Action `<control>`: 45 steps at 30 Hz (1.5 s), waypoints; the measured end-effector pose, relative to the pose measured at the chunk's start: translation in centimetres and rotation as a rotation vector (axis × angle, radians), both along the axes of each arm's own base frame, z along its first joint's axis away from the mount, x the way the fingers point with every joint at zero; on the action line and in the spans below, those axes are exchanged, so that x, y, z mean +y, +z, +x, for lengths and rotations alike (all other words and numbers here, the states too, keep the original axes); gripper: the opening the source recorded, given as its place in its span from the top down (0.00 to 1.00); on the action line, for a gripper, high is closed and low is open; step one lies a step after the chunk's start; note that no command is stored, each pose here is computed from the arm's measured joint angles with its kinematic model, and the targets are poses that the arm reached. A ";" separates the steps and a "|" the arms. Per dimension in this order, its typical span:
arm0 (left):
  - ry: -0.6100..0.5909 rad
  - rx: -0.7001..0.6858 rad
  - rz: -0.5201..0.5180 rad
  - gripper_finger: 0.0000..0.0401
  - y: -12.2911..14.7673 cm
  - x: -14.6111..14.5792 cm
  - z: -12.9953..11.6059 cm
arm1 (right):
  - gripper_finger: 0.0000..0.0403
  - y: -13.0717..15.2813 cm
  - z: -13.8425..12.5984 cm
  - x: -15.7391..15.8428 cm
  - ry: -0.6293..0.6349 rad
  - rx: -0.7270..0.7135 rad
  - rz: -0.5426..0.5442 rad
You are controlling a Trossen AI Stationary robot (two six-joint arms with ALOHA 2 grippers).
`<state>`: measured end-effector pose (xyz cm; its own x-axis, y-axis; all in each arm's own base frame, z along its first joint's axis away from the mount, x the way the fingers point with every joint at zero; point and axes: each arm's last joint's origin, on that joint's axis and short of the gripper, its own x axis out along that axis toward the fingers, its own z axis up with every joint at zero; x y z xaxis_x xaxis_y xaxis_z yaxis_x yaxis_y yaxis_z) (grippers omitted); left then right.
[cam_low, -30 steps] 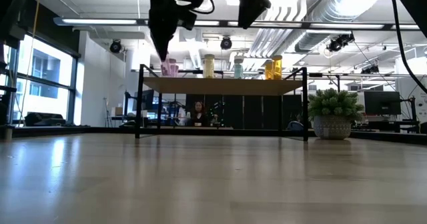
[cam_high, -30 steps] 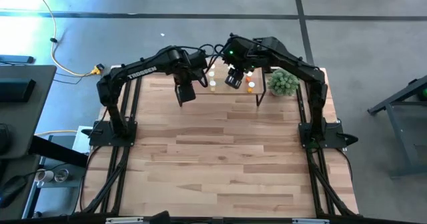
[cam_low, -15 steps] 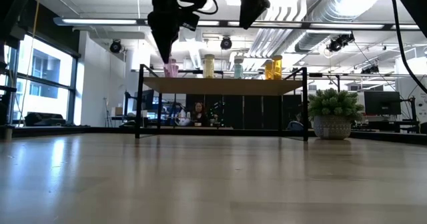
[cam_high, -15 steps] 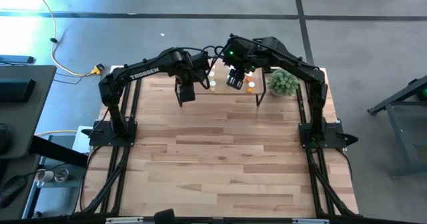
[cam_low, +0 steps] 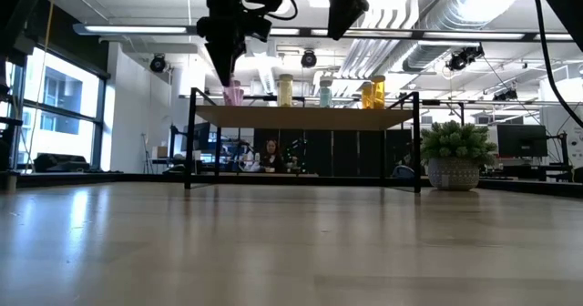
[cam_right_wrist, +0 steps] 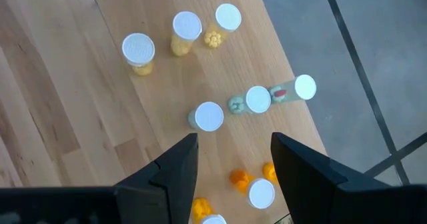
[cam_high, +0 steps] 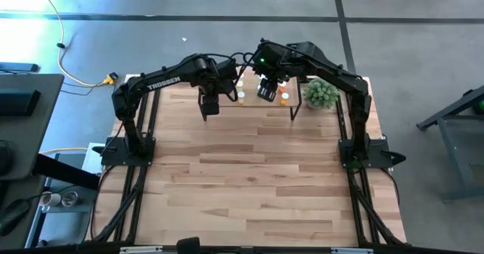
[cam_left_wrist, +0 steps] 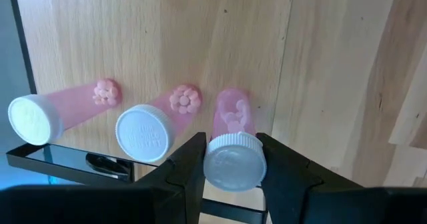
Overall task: Pick and place medicine bottles onto shelf by color
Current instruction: Put the pink pill bottle with the other pink pill bottles on the shelf
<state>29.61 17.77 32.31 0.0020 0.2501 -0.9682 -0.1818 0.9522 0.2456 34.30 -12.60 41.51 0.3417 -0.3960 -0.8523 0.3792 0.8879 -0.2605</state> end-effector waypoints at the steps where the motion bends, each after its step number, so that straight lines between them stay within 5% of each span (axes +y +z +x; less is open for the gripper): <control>1: 0.000 0.000 0.000 0.72 0.0 0.0 0.0 | 0.55 0.0 0.0 0.0 0.000 0.000 0.000; 45: 0.038 0.033 0.068 0.62 0.1 0.2 -0.2 | 0.55 -0.1 -0.2 0.1 0.000 0.023 0.008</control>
<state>29.44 17.93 32.40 -0.0408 0.3145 -0.9484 -0.2081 0.9257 0.3159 34.13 -12.54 41.38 0.3220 -0.3892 -0.8631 0.3735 0.8899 -0.2620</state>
